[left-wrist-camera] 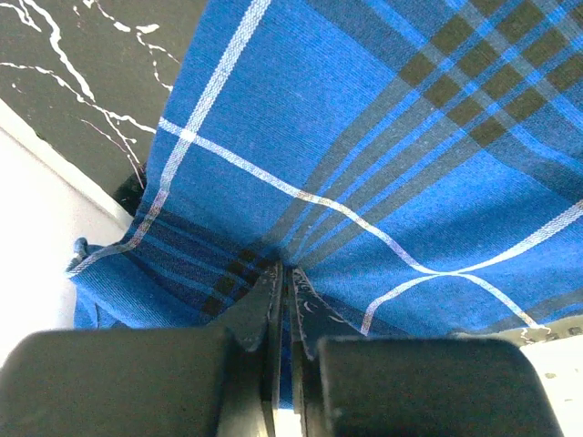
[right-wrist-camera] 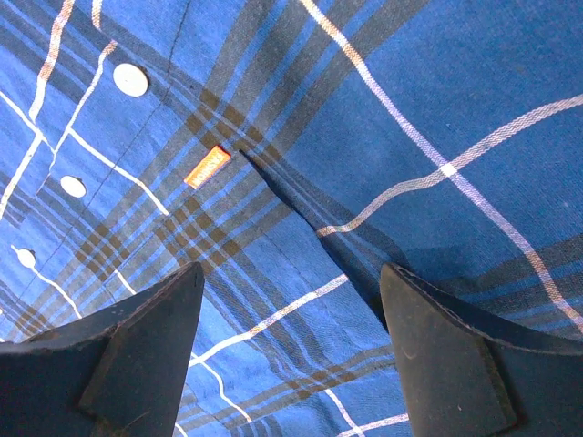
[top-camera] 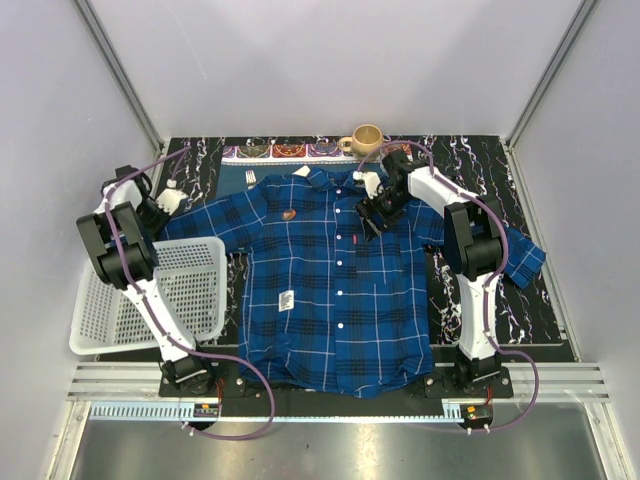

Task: Pin the brooch onto the clothing

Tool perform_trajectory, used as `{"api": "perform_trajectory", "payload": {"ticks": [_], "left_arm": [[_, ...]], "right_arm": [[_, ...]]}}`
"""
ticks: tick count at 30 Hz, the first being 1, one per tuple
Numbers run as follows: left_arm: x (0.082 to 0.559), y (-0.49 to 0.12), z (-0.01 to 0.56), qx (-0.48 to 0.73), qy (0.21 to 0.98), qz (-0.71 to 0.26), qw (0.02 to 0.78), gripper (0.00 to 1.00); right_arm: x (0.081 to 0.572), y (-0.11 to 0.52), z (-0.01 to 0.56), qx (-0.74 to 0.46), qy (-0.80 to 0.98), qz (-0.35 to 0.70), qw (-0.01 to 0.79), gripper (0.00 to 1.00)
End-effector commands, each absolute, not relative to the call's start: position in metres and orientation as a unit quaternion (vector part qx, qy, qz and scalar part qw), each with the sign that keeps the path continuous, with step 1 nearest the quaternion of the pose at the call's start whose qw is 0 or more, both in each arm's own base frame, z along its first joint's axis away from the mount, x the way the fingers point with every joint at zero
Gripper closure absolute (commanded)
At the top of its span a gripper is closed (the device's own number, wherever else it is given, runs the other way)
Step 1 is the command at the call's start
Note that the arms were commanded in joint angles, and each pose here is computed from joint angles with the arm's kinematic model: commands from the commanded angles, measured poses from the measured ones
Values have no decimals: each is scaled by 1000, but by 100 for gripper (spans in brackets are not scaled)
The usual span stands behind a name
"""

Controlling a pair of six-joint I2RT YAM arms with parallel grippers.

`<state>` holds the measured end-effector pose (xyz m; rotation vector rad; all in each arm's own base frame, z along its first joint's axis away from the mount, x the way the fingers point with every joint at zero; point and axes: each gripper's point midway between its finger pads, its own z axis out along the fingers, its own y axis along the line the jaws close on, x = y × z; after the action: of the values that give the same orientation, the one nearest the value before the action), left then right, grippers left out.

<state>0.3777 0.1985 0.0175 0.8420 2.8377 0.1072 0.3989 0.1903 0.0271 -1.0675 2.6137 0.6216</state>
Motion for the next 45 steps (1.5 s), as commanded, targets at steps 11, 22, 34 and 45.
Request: {"api": "perform_trajectory", "payload": {"ticks": [11,22,34,45], "left_arm": [[420,65,144,361,879,-51,308,38],[357,-110,135,477,803,-184,307,38],[273,-126,30,508,827,-179,160,53],[267,-104,7,504,842,-138,130,58]], "right_arm": [[344,192,156,-444,841,249,183,11],[264,108,115,-368,907,181,93,43],[229,94,45,-422,892,163,16,57],[203,44,23,-437,894,86,-52,58]]}}
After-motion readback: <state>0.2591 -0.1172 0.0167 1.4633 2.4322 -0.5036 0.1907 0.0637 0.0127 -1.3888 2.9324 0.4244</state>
